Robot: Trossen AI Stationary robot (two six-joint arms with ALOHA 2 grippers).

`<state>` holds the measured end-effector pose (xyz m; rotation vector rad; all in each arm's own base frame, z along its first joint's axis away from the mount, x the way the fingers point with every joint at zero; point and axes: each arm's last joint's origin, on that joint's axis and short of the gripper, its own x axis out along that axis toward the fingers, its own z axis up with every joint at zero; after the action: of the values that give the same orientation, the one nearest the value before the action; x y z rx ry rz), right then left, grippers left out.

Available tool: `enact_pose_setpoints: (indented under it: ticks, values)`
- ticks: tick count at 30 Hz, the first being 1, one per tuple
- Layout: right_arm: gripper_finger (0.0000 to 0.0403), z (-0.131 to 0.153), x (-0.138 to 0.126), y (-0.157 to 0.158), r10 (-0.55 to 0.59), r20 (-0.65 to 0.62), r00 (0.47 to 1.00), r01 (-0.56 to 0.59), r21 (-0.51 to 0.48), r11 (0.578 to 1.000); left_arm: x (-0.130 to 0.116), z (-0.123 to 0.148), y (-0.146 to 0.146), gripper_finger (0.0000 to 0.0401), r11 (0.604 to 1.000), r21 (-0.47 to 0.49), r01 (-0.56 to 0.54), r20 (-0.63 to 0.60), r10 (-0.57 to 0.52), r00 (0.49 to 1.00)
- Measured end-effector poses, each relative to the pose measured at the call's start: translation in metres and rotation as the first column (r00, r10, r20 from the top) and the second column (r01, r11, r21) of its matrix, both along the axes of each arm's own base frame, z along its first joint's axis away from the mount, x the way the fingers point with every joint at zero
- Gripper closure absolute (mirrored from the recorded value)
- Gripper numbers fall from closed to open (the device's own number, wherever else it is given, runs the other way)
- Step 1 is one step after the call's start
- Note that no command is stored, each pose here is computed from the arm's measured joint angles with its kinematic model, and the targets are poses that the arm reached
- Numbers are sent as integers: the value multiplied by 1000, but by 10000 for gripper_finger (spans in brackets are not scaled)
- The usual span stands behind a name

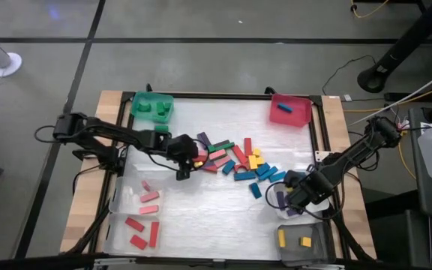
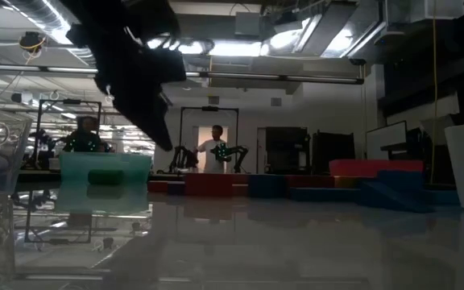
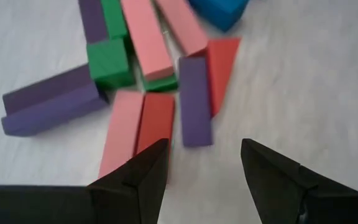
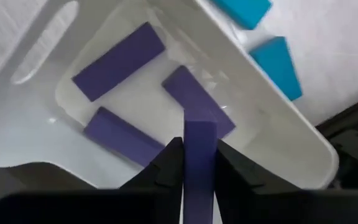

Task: Sort blocks
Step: Put the violet block into the white bin, then put the red block into the bottom transparent bin

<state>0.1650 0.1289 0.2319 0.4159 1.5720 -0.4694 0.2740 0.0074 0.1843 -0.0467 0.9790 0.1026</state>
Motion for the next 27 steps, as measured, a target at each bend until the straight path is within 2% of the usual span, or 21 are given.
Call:
enact_pose_setpoints:
  ticks: [6,13,19,27]
  values:
    - [274,-1,3,2,-1,26,1000,0,22,1000,5,-17,1,213,1000,25,11,-69,-9,998]
    - [221,-1,3,3,-1,34,999,0,27,1000,9,-31,3,213,993,117,9,-114,5,994]
    - [210,-1,5,4,-1,50,999,-1,38,999,12,-40,5,213,989,140,36,-146,-16,989]
    - [210,-1,6,5,-2,71,997,-1,43,999,14,-51,17,213,991,137,-12,-175,37,984]
